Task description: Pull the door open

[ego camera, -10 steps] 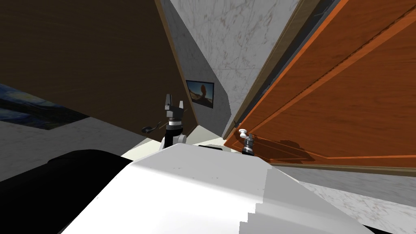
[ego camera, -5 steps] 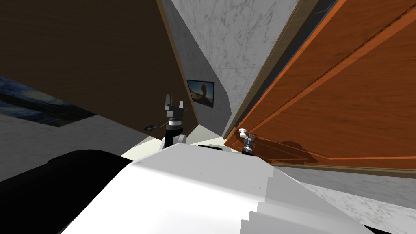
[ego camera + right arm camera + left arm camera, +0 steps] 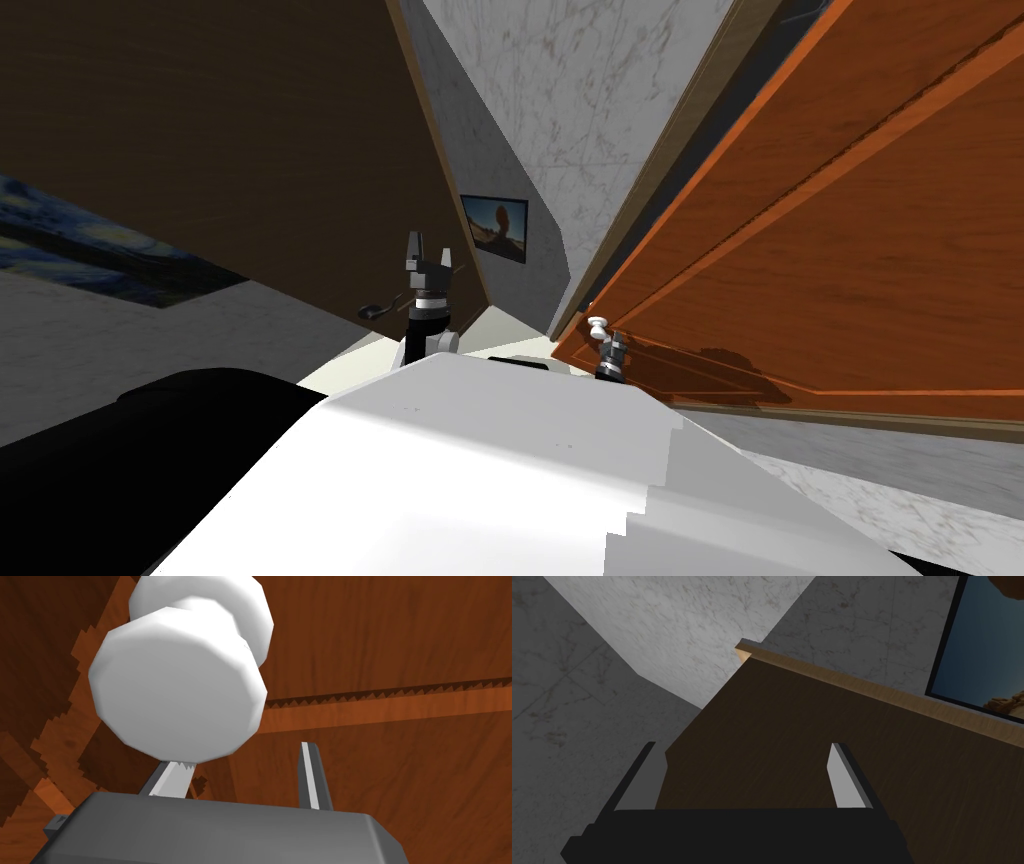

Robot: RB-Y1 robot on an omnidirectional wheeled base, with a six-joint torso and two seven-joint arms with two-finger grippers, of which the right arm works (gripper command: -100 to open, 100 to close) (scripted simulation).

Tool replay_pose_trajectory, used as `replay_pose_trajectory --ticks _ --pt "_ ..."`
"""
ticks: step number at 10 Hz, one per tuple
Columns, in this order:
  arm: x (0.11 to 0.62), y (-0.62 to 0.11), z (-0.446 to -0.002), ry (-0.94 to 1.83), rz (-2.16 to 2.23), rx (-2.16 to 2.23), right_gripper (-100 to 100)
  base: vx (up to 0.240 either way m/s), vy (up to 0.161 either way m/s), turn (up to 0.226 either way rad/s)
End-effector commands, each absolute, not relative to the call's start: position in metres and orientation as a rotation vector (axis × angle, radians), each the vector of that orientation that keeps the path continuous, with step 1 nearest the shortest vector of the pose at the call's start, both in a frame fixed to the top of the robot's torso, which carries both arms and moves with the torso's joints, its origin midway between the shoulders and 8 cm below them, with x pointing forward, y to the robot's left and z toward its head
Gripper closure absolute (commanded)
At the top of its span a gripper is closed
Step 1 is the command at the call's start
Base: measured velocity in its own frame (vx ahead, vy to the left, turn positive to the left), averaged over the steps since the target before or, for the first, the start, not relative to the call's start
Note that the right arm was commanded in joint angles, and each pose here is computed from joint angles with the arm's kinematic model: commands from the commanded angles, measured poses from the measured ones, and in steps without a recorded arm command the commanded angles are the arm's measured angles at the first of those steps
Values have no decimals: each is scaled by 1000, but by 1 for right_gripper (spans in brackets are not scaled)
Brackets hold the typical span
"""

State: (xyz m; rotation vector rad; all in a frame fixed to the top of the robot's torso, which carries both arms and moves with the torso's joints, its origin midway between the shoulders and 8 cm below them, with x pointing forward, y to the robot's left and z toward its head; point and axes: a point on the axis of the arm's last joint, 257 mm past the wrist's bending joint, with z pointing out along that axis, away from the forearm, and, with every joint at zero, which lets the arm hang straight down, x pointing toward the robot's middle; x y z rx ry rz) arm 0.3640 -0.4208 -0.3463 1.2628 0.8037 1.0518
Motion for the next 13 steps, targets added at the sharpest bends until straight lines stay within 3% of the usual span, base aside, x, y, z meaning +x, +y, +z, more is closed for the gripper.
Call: replay_pose_trajectory --ticks 1,13 --pt "378 -396 -338 776 1136 1258 100 -34 -18 5" --pt "378 -392 -339 694 1232 1332 100 -14 -7 17"
